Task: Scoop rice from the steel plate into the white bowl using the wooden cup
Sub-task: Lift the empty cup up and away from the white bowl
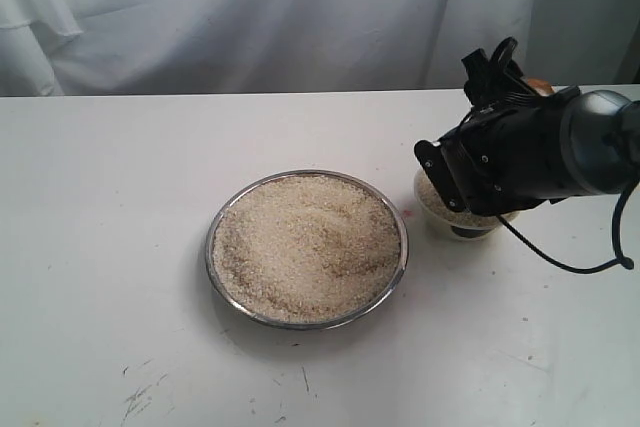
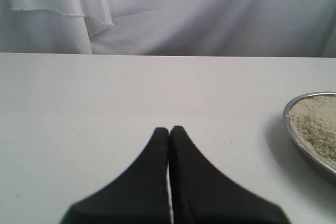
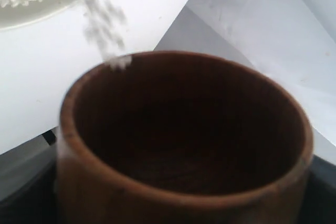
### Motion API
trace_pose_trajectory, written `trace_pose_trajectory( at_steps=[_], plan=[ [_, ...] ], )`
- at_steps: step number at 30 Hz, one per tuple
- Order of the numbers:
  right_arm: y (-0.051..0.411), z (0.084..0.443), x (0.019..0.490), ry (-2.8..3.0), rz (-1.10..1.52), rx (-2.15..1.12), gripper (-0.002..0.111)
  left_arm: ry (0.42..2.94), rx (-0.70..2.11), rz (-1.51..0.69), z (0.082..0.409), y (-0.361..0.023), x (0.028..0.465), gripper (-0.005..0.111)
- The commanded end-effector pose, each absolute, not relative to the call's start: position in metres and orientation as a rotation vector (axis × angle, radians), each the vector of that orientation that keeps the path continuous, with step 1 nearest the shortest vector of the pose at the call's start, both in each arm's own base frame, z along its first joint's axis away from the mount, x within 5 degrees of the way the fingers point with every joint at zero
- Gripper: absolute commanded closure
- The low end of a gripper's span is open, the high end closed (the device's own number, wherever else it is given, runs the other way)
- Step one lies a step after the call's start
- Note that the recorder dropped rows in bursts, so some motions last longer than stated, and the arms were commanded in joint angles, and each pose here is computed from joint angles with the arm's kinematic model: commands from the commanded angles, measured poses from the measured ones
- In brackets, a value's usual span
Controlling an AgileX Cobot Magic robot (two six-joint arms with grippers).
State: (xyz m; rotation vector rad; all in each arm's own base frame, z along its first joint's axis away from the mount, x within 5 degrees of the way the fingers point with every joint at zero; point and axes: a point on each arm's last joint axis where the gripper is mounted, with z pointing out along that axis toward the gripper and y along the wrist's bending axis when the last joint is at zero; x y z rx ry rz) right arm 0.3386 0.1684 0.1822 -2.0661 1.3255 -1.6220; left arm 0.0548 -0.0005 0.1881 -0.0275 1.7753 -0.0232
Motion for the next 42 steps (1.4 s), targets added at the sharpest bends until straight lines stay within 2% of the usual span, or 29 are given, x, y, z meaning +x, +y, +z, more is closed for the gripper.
trace_pose_trajectory(
  at_steps=[1,14,31,36,42],
  plan=[
    [0.168,0.188,0.340,1.242,-1.706,-2.067,0.108,1.768,-0.030,-0.027,0.187,-0.001,0.055,0.107],
    [0.167,0.193,0.341,1.180,-1.794,-2.065,0.108,1.768,-0.030,-0.027,0.187,-0.001,0.055,0.107],
    [0.173,0.197,0.339,1.198,-1.756,-2.016,0.108,1.768,-0.030,-0.027,0.187,-0.001,0.055,0.107],
    [0.167,0.218,0.336,1.520,-1.498,-1.723,0.108,1.768,-0.030,-0.027,0.187,-0.001,0.055,0.107],
    [0.164,0.234,0.324,1.873,-0.982,-1.355,0.108,1.768,-0.030,-0.027,0.187,-0.001,0.055,0.107]
  ],
)
